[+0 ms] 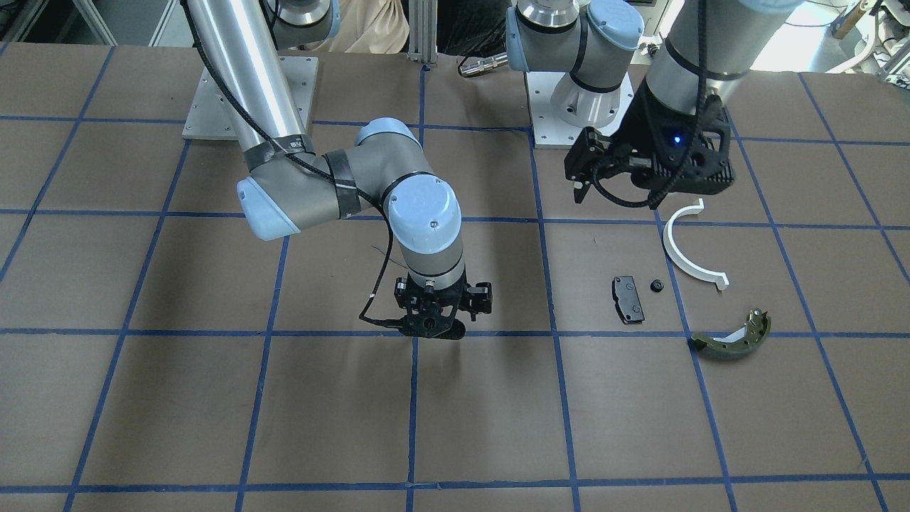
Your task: Place bearing gear from tray to pile
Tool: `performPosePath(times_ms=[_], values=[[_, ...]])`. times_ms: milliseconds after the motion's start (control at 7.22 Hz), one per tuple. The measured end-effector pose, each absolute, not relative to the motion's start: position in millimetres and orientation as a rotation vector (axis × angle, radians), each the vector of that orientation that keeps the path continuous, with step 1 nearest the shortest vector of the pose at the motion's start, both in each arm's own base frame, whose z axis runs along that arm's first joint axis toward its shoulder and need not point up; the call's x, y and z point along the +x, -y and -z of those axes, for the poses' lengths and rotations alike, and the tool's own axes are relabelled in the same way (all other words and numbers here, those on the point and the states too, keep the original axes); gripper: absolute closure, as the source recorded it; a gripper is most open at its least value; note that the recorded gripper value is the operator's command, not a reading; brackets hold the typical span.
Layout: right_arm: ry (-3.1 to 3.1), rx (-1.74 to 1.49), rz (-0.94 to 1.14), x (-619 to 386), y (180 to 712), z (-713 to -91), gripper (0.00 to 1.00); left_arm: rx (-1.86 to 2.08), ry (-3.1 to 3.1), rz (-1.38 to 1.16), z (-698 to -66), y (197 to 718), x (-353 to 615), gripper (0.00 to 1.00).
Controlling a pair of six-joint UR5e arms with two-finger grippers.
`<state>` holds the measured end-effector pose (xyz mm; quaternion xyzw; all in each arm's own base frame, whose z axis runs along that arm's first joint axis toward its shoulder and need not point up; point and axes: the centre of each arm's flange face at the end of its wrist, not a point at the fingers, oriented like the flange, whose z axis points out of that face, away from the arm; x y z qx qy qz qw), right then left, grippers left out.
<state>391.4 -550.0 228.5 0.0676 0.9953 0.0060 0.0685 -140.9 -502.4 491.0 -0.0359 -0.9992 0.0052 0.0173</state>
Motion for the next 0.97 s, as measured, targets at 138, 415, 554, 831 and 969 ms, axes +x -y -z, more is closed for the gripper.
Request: performPosePath(times_ms=[138, 415, 554, 831, 969], values=[[-2.994, 0.240, -0.003, 366, 562, -243, 0.00, -0.144, 3.105, -0.012, -493, 494, -153, 0.00], [-3.012, 0.206, -0.009, 287, 590, -272, 0.00, -0.155, 3.106, 0.051, -486, 487, -160, 0.00], [-3.016, 0.178, -0.011, 241, 600, -292, 0.00, -0.139, 3.102, 0.105, -471, 491, -165, 0.00], [-3.026, 0.163, -0.055, 158, 599, -336, 0.00, -0.069, 3.098, 0.156, -420, 513, -187, 0.00], [-3.043, 0.167, -0.077, 129, 587, -361, 0.00, -0.036, 3.101, 0.172, -383, 528, -200, 0.00]])
